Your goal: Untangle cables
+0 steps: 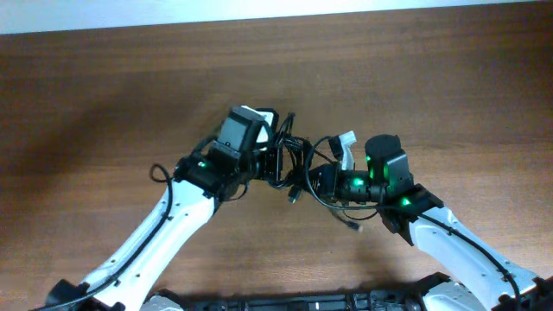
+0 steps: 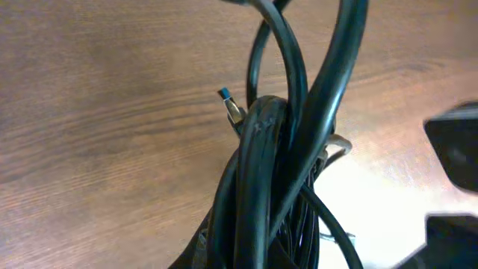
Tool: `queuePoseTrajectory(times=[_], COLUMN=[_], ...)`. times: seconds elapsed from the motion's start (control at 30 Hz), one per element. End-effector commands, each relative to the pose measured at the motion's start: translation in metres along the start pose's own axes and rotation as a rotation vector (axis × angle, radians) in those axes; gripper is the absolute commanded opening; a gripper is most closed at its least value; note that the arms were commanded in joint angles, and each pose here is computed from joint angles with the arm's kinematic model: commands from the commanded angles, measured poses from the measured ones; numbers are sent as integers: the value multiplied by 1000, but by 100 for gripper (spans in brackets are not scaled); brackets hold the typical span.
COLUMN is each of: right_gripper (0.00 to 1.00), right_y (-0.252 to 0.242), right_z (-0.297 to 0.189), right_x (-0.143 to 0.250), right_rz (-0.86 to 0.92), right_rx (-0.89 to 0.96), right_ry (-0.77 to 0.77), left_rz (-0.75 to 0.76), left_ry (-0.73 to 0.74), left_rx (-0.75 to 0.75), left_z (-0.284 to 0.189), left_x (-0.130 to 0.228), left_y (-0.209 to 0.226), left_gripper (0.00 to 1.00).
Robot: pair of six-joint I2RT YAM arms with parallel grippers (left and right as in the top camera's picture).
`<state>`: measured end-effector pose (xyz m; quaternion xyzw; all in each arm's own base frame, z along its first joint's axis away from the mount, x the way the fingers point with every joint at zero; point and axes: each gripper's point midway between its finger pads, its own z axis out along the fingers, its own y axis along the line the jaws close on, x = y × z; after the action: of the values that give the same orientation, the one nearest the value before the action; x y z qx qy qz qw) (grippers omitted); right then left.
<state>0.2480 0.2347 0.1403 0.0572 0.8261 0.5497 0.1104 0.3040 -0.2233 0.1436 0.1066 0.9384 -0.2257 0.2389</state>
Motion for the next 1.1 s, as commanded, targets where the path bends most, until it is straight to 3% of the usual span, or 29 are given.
queuePoseTrajectory(times=[0.0, 0.27, 0.5, 0.77, 1.07], right_gripper=[4, 4, 4, 4, 4], right_y=[0, -17, 15, 13, 4], right_z=[-5, -29, -34, -42, -13], right_x=[-9, -43, -67, -97, -73], right_rz=[-101, -160, -257, -203, -156], right_rx=[2, 47, -43, 14, 93], right_ry=[-30, -149, -254, -431, -390], left_rz=[67, 288, 284, 242, 195], left_ry=[27, 90, 106, 129, 47], left_rx=[47, 345, 441, 537, 598], left_z=[-18, -29, -35, -43, -49], left_x=[4, 23, 27, 30, 5], left_y=[-2, -47, -62, -77, -89], left_gripper=[0, 0, 0, 0, 0])
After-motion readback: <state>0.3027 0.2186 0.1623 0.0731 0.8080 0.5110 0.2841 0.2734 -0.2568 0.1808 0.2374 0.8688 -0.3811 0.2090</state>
